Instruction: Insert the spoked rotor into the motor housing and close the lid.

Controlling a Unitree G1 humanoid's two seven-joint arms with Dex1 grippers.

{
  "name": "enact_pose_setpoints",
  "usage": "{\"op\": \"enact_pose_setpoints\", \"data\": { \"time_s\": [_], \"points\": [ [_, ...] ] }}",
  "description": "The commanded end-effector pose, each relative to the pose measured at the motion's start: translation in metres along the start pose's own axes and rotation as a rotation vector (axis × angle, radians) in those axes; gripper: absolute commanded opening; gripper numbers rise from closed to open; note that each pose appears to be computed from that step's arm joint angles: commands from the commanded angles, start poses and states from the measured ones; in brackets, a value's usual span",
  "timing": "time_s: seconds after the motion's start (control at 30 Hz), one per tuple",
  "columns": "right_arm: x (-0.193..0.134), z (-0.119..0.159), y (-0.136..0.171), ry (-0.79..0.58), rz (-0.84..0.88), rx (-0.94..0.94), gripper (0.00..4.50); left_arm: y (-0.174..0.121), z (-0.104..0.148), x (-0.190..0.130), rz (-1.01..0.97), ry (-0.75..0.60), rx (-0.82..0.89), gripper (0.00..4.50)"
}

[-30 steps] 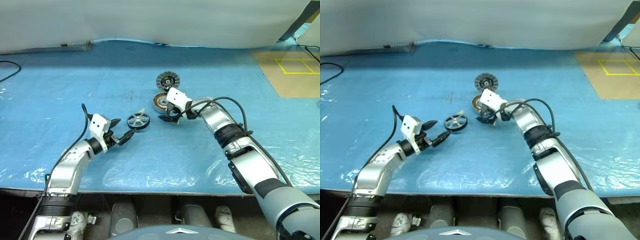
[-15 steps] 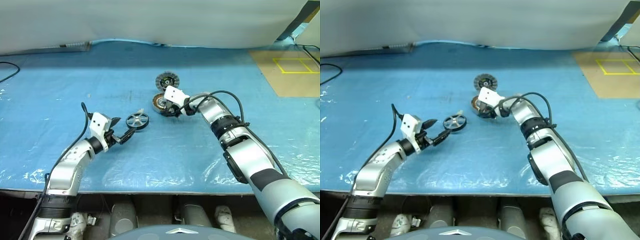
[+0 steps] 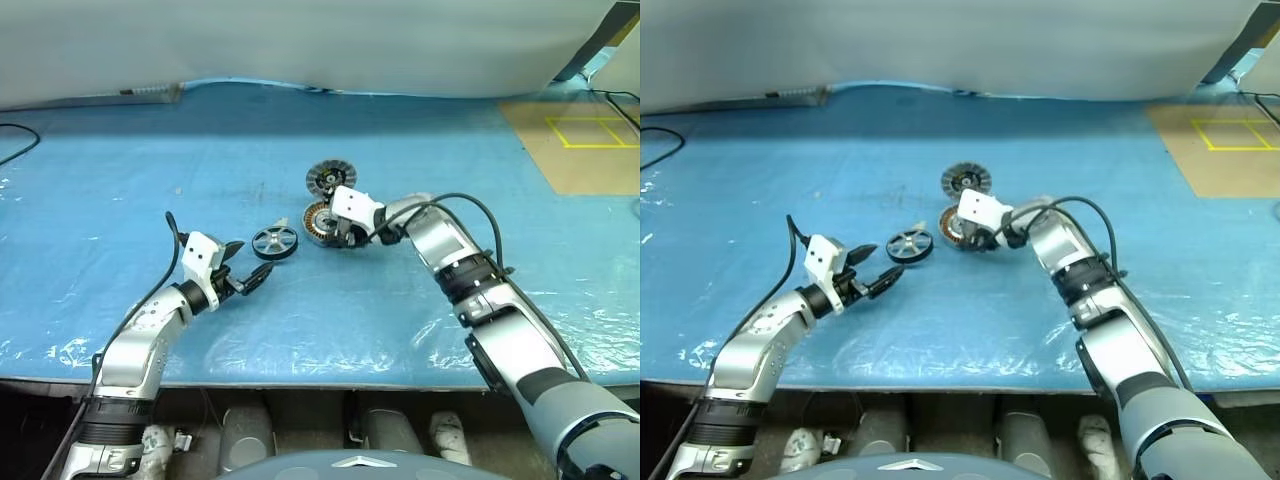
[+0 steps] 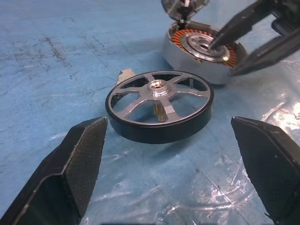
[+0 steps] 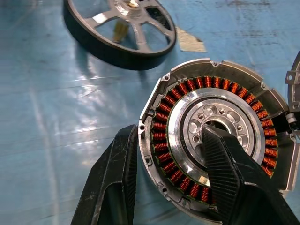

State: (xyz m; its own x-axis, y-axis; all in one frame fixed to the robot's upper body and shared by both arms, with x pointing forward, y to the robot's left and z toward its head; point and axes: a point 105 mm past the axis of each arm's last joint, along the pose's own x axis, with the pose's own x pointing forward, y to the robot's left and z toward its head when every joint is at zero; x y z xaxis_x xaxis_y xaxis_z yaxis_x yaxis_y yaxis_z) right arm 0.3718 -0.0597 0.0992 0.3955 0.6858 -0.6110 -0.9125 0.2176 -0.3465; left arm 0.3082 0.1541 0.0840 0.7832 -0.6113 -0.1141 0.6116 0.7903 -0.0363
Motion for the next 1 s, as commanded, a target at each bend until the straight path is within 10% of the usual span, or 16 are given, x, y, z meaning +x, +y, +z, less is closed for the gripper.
{"op": "enact_pose_setpoints", "data": {
  "time_s": [0.03,0.43,0.7,1.0],
  "points": [
    [0.004,-0.026,0.036,0.087,0.076,0.074,1.72,0.002,0.010,-0.001,-0.003,-0.037,0.022,4.50],
    [-0.015,-0.014,0.068,0.036,0.041,0.130,1.72,0.002,0.004,0.003,-0.037,-0.021,0.038,4.50],
    [-0.040,0.025,0.056,-0.107,-0.021,0.189,4.42,-0.001,0.002,0.003,-0.060,-0.040,0.107,4.50],
    [-0.090,0.035,0.039,-0.255,-0.088,0.272,4.42,-0.011,0.009,0.000,-0.122,-0.124,0.200,4.50]
  ]
}}
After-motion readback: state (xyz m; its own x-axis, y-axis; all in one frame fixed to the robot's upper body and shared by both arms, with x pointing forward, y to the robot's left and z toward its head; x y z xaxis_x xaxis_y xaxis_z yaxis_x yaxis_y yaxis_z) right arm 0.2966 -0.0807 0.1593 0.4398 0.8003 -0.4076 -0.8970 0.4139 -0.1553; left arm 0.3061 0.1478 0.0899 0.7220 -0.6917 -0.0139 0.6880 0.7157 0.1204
